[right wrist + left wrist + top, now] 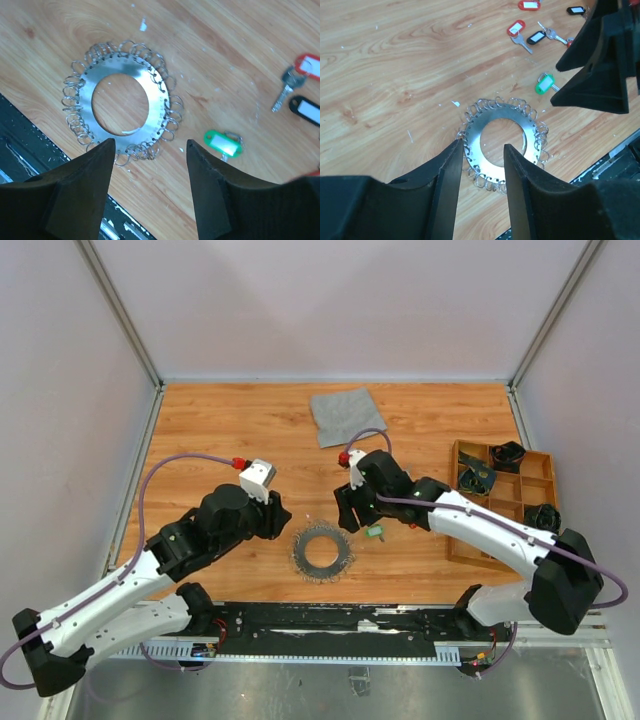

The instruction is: Put the keys on the keyring

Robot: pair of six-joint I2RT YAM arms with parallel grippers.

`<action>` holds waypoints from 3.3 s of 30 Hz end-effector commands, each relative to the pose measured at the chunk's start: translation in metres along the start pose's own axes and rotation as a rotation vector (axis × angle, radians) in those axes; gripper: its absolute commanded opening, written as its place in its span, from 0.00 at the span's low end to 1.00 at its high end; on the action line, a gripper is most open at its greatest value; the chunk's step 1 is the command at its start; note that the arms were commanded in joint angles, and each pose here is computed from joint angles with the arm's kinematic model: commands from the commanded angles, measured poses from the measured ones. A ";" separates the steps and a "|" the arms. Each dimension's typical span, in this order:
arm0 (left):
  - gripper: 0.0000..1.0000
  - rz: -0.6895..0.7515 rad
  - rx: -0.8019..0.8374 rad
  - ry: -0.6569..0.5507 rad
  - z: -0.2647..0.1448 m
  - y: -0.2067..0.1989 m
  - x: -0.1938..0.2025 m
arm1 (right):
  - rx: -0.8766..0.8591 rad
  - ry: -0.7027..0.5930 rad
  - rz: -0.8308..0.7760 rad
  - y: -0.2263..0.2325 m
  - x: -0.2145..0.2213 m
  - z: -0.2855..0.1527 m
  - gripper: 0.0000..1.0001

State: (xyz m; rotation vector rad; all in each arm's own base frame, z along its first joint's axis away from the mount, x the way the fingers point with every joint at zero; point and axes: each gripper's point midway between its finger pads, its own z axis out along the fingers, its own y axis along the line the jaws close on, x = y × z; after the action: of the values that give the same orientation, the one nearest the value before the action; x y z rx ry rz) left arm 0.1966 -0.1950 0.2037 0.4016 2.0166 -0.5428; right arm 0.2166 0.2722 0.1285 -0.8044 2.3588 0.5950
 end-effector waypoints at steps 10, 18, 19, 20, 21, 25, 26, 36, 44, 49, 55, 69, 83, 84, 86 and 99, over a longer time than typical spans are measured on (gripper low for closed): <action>0.76 -0.074 0.046 0.008 -0.001 -0.008 0.000 | 0.154 0.056 0.121 -0.032 0.034 -0.043 0.63; 0.84 -0.172 0.033 0.020 0.011 -0.007 0.017 | 0.138 -0.065 0.055 -0.031 0.017 -0.060 0.74; 0.85 -0.190 0.024 0.007 0.014 -0.006 0.018 | 0.138 -0.063 0.048 -0.032 0.016 -0.059 0.74; 0.86 -0.199 0.019 -0.001 0.017 -0.005 0.019 | 0.137 -0.055 0.042 -0.032 0.017 -0.058 0.74; 0.86 -0.209 0.007 -0.005 0.020 -0.003 0.019 | 0.136 -0.043 0.038 -0.032 0.018 -0.057 0.74; 0.86 -0.194 -0.035 -0.003 0.042 0.002 0.020 | 0.110 0.011 0.021 -0.035 0.028 -0.047 0.74; 0.86 -0.194 -0.040 0.007 0.048 0.003 0.021 | 0.085 0.024 0.028 -0.035 0.031 -0.043 0.74; 0.83 -0.233 -0.077 -0.002 0.079 0.060 -0.009 | -0.098 0.020 0.095 -0.042 0.025 -0.015 0.72; 0.80 -0.191 -0.086 0.057 0.101 0.085 -0.005 | -0.205 0.039 0.124 -0.041 0.049 0.012 0.60; 0.80 -0.140 -0.061 0.075 0.109 0.085 -0.005 | -0.238 0.040 0.142 -0.037 0.064 0.021 0.51; 0.80 -0.181 -0.041 0.053 0.113 0.083 0.002 | -0.211 0.047 0.133 -0.034 0.072 0.025 0.47; 0.75 -0.235 -0.064 -0.056 0.110 0.089 0.011 | -0.145 -0.040 0.111 -0.021 0.052 0.013 0.51; 0.71 -0.202 -0.054 -0.054 0.109 0.091 0.027 | -0.213 0.080 -0.058 0.055 0.074 0.007 0.36; 0.70 -0.193 -0.058 -0.049 0.110 0.092 0.029 | -0.212 0.088 -0.065 0.057 0.077 0.009 0.36; 0.70 -0.180 -0.065 -0.048 0.110 0.094 0.031 | -0.194 0.123 -0.089 0.061 0.084 0.012 0.39; 0.70 -0.170 -0.059 -0.069 0.108 0.093 0.030 | -0.131 0.264 -0.166 0.079 0.103 0.036 0.45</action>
State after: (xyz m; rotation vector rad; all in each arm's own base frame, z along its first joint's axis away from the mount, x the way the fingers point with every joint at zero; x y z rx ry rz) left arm 0.3025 -0.1741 0.0999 0.1677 2.0663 -0.5989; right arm 0.1117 0.3020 0.0517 -1.1775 2.4664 0.6683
